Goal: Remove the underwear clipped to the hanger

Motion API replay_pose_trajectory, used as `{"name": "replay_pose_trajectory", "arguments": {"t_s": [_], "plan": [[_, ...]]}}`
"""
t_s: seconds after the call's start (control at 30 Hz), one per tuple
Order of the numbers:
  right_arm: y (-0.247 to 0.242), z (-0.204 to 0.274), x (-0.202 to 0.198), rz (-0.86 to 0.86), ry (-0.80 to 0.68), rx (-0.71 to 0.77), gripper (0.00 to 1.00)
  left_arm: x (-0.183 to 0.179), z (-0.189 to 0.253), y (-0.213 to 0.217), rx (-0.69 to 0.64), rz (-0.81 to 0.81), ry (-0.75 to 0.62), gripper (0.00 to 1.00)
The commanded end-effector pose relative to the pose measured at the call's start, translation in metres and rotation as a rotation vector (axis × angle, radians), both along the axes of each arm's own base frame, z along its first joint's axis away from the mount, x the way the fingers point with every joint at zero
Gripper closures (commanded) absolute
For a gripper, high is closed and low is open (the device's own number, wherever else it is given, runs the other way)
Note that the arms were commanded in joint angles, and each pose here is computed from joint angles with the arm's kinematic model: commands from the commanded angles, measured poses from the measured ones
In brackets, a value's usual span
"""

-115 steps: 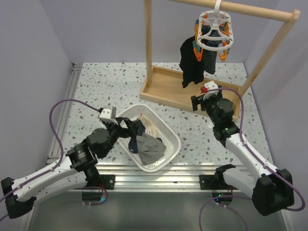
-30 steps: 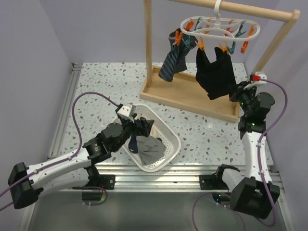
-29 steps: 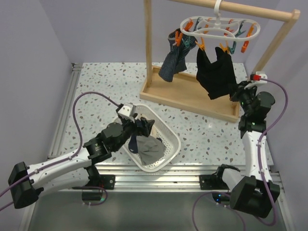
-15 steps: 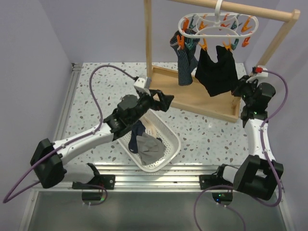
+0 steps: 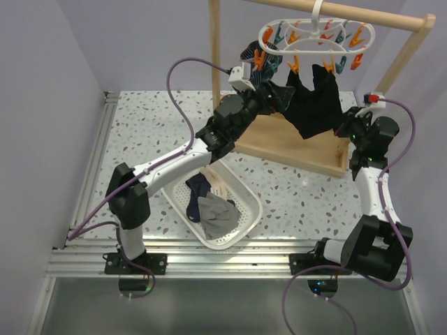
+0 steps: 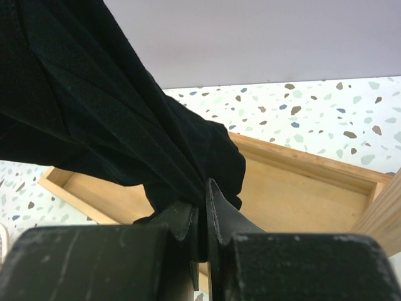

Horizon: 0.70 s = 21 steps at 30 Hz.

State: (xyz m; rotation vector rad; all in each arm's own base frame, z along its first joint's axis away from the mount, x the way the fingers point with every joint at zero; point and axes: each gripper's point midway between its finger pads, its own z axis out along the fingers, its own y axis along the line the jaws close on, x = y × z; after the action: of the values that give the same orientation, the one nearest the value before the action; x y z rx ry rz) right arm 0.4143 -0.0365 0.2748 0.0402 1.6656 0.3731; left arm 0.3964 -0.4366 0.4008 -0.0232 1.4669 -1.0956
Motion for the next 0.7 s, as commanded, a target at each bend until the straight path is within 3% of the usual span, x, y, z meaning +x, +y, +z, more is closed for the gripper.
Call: {"name": "replay_pose_trajectory", "arguments": {"t_s": [0.0, 0.3, 0.67], "plan": [[-0.001, 0.019, 0.003, 0.015, -0.051, -0.019, 1.00, 0.023, 0.016, -0.004, -0.089, 0.088, 0.019, 0.05], [0.002, 0.017, -0.003, 0.030, -0.058, -0.038, 1.00, 0.053, 0.027, -0.033, -0.152, 0.132, -0.013, 0.06], [0.008, 0.016, -0.009, 0.053, -0.062, -0.028, 1.00, 0.073, 0.039, -0.022, -0.181, 0.330, -0.024, 0.08]]}}
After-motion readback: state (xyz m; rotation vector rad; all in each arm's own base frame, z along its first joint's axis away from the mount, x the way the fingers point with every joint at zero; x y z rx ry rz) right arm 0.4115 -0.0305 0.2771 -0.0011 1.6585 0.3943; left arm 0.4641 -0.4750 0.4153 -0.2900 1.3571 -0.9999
